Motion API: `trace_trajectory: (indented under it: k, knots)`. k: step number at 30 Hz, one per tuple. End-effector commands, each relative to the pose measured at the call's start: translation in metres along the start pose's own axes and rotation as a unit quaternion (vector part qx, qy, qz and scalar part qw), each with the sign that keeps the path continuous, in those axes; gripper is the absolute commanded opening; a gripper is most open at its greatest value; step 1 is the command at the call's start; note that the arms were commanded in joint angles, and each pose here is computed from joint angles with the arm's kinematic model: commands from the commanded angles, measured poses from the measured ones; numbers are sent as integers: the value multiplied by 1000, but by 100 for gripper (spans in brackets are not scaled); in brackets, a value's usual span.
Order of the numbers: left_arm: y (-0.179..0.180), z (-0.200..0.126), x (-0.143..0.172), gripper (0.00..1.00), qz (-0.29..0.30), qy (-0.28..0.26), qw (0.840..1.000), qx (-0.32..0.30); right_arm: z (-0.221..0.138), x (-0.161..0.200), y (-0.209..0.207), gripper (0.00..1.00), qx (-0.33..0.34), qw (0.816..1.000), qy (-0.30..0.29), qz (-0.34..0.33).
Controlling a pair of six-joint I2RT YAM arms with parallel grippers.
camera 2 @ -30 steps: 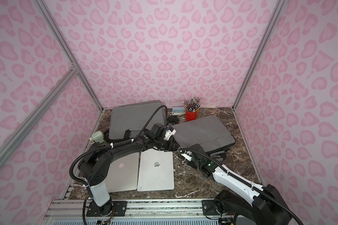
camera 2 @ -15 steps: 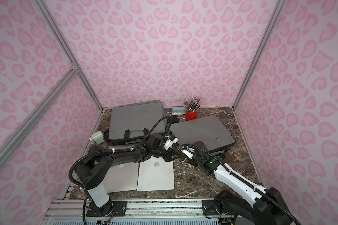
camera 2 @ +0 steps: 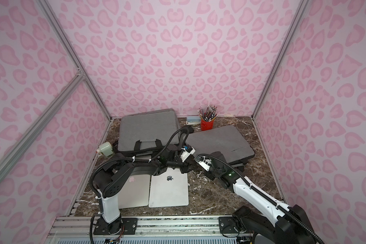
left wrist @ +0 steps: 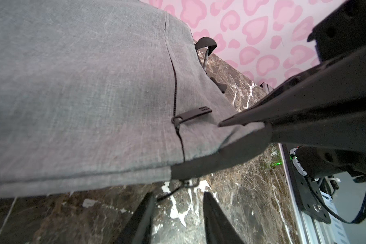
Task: Open the zippered laptop bag and take out the laptop
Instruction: Unzip the zipper on the zippered laptop bag.
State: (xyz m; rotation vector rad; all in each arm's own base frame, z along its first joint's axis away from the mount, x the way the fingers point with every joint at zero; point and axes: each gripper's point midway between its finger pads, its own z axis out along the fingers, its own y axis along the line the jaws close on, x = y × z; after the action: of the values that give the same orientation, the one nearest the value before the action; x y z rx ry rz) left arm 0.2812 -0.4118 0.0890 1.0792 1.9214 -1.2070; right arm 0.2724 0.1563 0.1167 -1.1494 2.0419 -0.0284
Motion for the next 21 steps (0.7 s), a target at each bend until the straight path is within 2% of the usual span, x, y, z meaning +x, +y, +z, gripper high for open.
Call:
trace_trajectory:
  k: [1,5,13,14,21]
  knots:
    - [-3,0,-18,41,35,-30,999,20,-3,-16,-3,0,0,999,-31,19]
    - [3,0,-23,40,35,-37,998,25,-4,-15,-3,0,-1,999,-32,25]
    - [-11,-1,-33,36,48,-46,996,64,-4,-15,-5,0,-5,999,-32,32]
    - [-13,-2,-35,30,49,-48,995,69,-5,-15,-6,0,-5,999,-34,34]
    - [-18,0,-31,14,41,-42,995,86,-4,-17,-8,0,-6,998,-38,42]
